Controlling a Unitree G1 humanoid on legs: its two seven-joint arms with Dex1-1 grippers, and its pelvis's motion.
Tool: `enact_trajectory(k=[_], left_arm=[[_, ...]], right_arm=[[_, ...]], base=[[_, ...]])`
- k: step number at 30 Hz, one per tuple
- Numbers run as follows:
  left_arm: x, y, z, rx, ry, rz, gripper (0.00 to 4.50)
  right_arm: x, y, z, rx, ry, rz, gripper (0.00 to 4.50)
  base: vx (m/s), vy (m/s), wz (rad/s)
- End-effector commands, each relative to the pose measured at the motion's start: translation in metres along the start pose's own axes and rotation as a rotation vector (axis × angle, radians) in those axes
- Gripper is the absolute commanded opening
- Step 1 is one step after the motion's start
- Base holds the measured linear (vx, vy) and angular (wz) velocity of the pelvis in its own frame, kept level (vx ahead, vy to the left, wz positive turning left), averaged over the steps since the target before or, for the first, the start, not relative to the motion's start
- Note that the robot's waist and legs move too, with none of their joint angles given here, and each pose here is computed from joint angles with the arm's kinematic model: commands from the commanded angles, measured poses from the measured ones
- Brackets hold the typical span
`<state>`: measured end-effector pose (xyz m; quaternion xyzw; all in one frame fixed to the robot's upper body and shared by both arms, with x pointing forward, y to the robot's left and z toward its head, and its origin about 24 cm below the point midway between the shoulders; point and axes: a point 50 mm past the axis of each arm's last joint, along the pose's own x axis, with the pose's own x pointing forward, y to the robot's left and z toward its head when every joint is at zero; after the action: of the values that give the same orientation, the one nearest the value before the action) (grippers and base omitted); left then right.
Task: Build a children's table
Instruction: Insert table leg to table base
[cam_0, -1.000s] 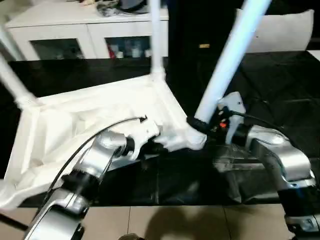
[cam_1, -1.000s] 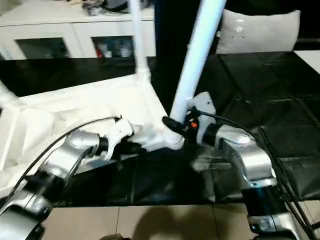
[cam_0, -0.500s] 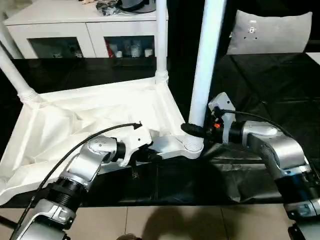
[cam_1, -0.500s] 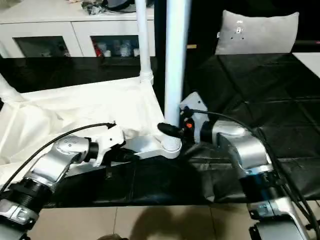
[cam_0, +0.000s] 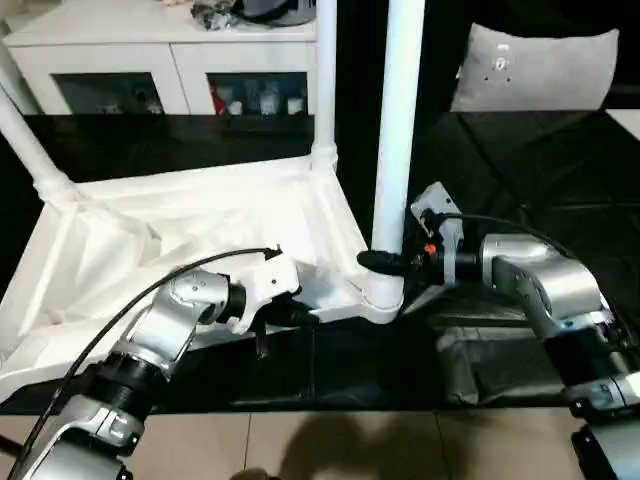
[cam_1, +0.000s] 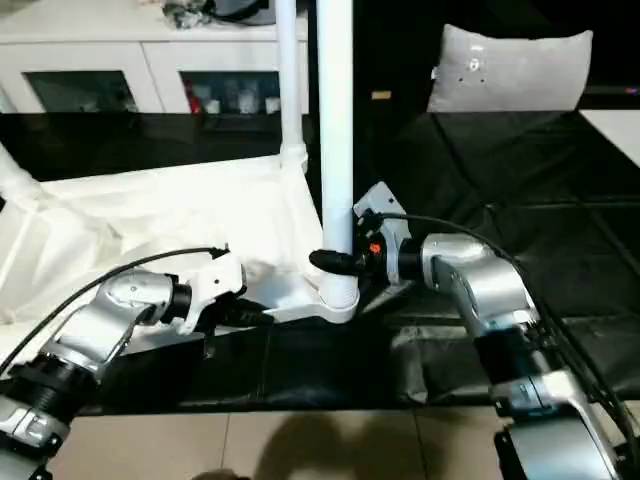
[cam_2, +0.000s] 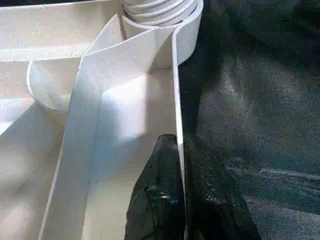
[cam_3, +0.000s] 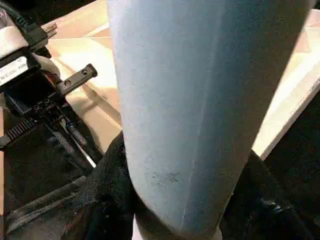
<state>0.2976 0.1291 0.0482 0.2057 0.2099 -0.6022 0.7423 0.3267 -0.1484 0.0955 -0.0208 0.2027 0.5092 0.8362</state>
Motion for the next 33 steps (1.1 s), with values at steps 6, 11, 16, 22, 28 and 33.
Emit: enact_trajectory(k=[6, 11, 16, 22, 28, 33], left_arm=[[0.009, -0.005, 0.001, 0.000, -0.026, -0.040, 0.00], [0.010, -0.004, 0.002, -0.025, -0.046, -0.015, 0.00], [0.012, -0.003, 0.003, -0.029, -0.052, -0.001, 0.00], [0.014, -0.003, 0.004, -0.026, -0.046, -0.008, 0.00], [0.014, -0.004, 0.003, -0.010, -0.028, -0.018, 0.00], [0.012, -0.003, 0.002, 0.017, 0.001, -0.037, 0.00]], right_arm=[[-0.006, -0.002, -0.033, 0.098, 0.028, -0.042, 1.86], [-0.013, -0.003, -0.043, 0.170, -0.105, -0.097, 1.86], [-0.018, -0.003, -0.053, 0.168, -0.193, -0.175, 1.86], [-0.021, 0.008, -0.063, 0.068, -0.122, -0.160, 1.86], [-0.020, 0.007, -0.063, -0.042, -0.032, -0.161, 1.86], [-0.014, 0.008, -0.062, -0.069, 0.011, -0.118, 1.86]], base=[[0.000, 0.000, 0.00], [0.000, 0.000, 0.00], [0.000, 0.000, 0.00], [0.000, 0.000, 0.00], [0.000, 0.000, 0.00], [0.000, 0.000, 0.00]])
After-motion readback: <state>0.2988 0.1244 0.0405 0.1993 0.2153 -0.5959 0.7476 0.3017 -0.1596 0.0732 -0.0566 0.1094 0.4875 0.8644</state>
